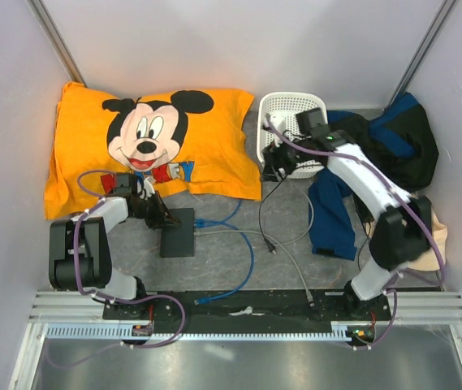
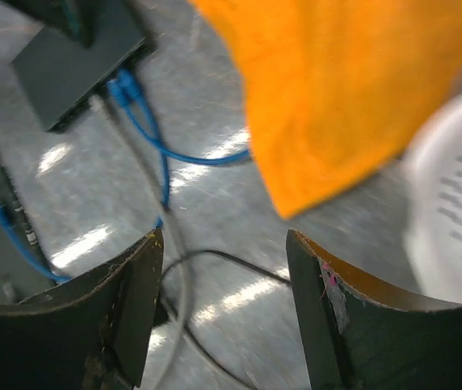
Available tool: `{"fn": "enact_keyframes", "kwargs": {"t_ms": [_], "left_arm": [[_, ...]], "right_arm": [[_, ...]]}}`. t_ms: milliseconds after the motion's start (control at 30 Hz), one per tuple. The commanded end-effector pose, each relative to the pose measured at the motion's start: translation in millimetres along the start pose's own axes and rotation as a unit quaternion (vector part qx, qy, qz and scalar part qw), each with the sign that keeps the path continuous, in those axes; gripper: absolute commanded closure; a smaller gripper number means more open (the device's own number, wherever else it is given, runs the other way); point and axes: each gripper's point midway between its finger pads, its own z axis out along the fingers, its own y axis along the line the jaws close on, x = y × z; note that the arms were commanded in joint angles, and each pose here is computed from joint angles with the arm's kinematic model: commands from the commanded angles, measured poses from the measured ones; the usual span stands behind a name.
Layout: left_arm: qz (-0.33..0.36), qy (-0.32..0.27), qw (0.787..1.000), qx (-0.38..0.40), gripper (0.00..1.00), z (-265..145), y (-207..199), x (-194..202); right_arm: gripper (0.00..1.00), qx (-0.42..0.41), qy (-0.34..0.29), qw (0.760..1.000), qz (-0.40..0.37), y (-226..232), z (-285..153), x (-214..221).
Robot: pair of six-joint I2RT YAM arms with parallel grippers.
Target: Pull the plug from the switch port
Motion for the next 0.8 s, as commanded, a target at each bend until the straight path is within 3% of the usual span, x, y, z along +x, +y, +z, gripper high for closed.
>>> {"fn": "enact_keyframes", "kwargs": {"t_ms": [0,267,500,767], "left_arm": [[0.033,-0.008,0.994,-0.104,0.97,7.0,48.4,4.9],[0.036,-0.015,0.994,-0.102,0.97,5.5,46.5,3.3],[0.035,-0.016,0.994,-0.106,0.97,5.0,48.2,3.2],[0.03,-0.009,0.994,-0.107,0.97,7.8,50.4,5.2]], "right_arm": [[0.3,-0.165,0.019,0.985,0.039,45.5,58.3,-7.4],[0.3,-0.27,0.049,0.96,0.054,96.1,144.4,-24.1],[0.3,-0.298,0.094,0.946,0.086,122.8,202.2,8.0],[0.34,-0.292,0.118,0.943,0.112,123.3,250.9,33.8]]}}
